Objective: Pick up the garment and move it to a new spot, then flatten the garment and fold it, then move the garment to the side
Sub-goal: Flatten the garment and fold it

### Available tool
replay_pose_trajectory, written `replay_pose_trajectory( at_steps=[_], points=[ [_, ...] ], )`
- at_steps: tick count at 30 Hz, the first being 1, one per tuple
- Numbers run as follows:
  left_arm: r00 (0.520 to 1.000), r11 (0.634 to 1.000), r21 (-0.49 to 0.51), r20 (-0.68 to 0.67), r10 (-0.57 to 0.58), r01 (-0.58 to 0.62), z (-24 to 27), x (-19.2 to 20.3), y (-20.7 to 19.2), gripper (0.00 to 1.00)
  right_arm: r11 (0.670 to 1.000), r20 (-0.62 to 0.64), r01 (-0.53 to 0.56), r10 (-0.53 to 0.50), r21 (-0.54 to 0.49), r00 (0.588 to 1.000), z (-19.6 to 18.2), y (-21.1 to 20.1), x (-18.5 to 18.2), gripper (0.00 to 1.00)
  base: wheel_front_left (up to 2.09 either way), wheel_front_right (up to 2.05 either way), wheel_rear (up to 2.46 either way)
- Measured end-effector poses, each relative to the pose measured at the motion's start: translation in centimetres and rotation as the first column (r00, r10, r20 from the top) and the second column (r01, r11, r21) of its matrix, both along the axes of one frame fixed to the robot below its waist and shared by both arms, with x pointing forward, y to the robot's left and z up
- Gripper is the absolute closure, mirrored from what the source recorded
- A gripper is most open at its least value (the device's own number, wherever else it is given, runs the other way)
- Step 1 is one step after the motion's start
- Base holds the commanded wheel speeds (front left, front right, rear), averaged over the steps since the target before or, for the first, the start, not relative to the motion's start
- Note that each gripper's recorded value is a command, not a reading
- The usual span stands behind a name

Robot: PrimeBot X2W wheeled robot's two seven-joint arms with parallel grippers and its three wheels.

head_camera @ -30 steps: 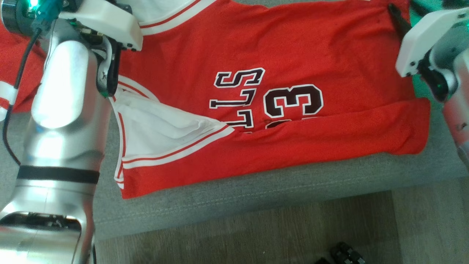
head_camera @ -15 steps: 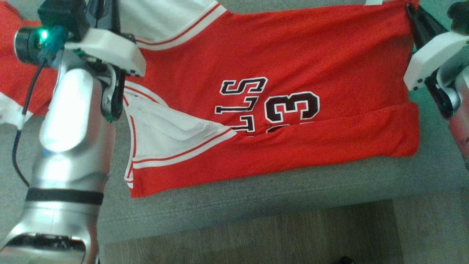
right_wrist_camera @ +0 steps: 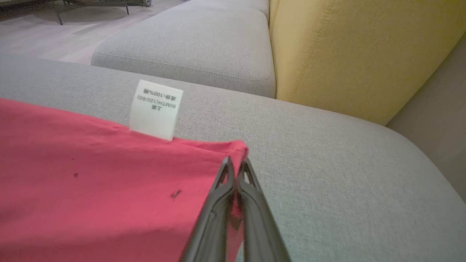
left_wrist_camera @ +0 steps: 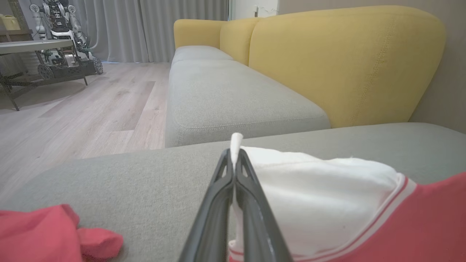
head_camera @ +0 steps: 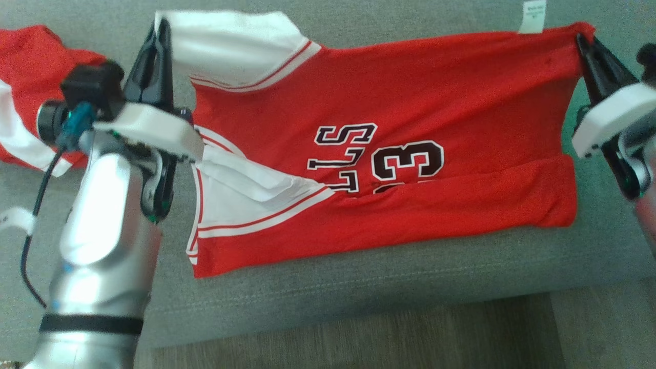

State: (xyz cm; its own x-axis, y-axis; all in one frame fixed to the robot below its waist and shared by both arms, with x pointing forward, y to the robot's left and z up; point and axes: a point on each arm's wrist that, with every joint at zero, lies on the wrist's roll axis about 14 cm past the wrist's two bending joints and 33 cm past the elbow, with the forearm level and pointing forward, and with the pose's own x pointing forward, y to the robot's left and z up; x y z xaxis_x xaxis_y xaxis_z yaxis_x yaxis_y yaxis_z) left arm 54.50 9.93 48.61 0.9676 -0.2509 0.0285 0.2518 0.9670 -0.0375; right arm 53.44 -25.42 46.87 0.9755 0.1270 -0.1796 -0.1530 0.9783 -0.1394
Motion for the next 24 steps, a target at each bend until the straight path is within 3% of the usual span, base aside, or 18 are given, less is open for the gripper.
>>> replay_pose_trajectory(
  at_steps=[24],
  points=[
    [0.985,0.990,0.081,-0.136,-0.104,0.116,-2.3,-8.6,2.0,1.00,0.994,-0.003,-0.105,0.105,-0.038,0.994,-0.3,0.5,-5.8,1.00,0.00,0.00,0.00]
  ],
)
